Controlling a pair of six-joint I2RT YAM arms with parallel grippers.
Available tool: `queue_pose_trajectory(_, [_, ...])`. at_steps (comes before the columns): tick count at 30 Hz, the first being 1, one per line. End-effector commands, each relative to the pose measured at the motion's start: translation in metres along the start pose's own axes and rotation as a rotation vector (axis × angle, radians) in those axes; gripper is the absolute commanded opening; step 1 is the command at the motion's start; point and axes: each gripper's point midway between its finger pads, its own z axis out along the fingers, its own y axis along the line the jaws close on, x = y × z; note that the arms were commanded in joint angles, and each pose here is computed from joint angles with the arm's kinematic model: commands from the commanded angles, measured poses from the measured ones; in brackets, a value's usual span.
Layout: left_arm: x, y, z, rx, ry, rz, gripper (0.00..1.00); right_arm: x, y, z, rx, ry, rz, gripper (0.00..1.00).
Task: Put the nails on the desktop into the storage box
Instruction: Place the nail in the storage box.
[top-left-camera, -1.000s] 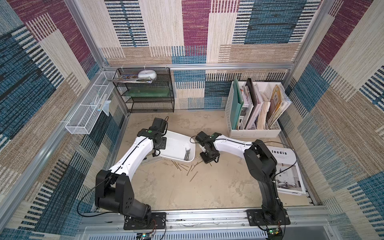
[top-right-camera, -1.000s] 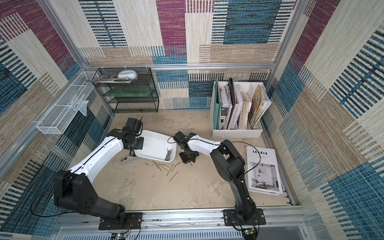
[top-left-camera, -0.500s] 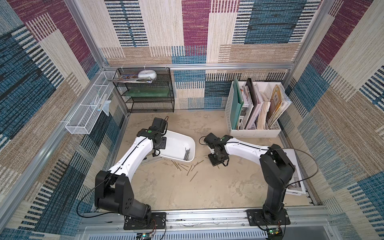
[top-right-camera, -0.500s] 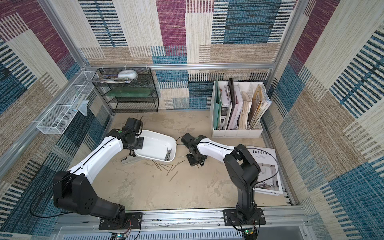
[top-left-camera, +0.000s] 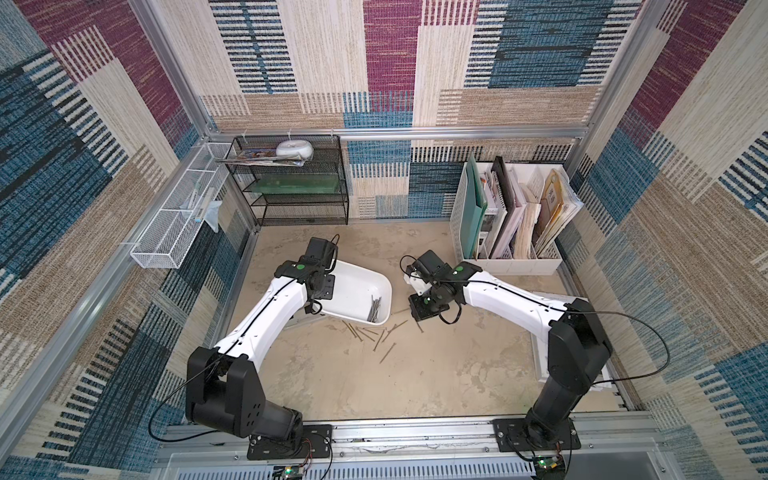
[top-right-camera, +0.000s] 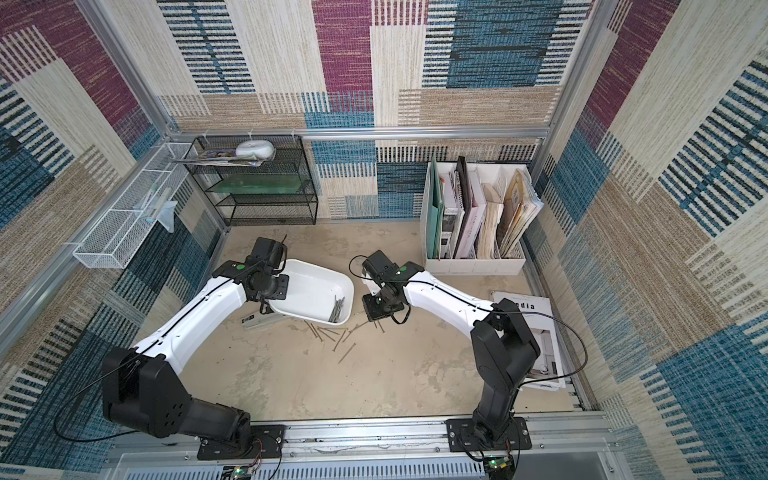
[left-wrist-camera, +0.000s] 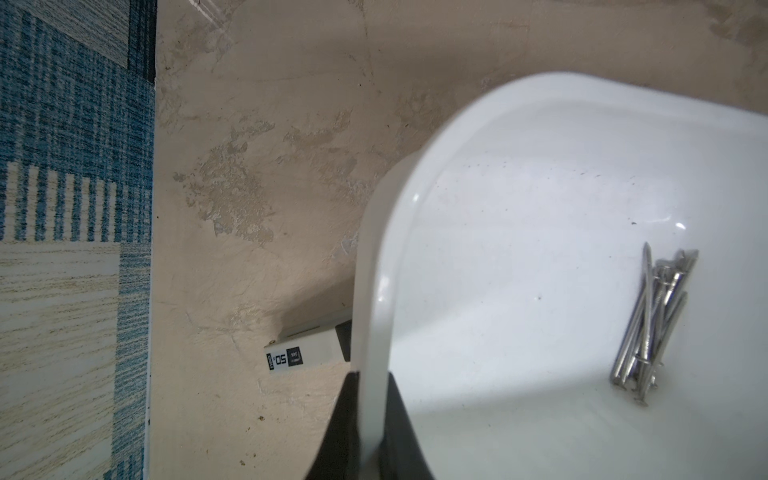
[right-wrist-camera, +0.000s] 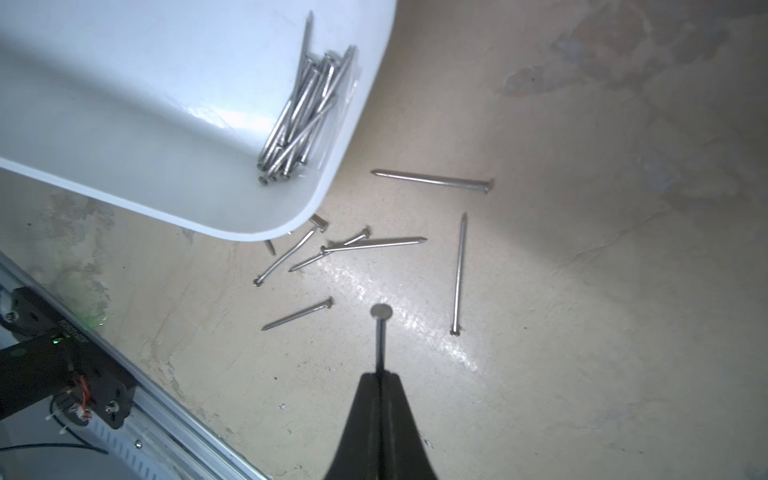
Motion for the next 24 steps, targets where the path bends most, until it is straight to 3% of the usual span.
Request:
queue_pose_trajectory(1, [-0.007,0.002,-0.002,-0.012,-0.031,-0.015,0.00,-0.033,0.044,-0.011,-0.202,-0.088,0.005,0.00])
queue_pose_trajectory(8, [-0.007,0.002,-0.002,-0.017,-0.035,-0.011,0.00,-0.089,0.103,-0.001,-0.424,-0.143,0.052,0.00])
queue_pose_trajectory(16, [-0.008,0.001,-0.004,-0.011,-0.039,-0.010,0.00,-0.101,0.116,0.059,-0.467,-0.098,0.193,0.00])
queue_pose_trajectory(24, [-0.008,0.001,-0.004,-0.011,-0.040,-0.011,0.00,-0.100,0.108,0.095,-0.454,-0.054,0.274,0.00])
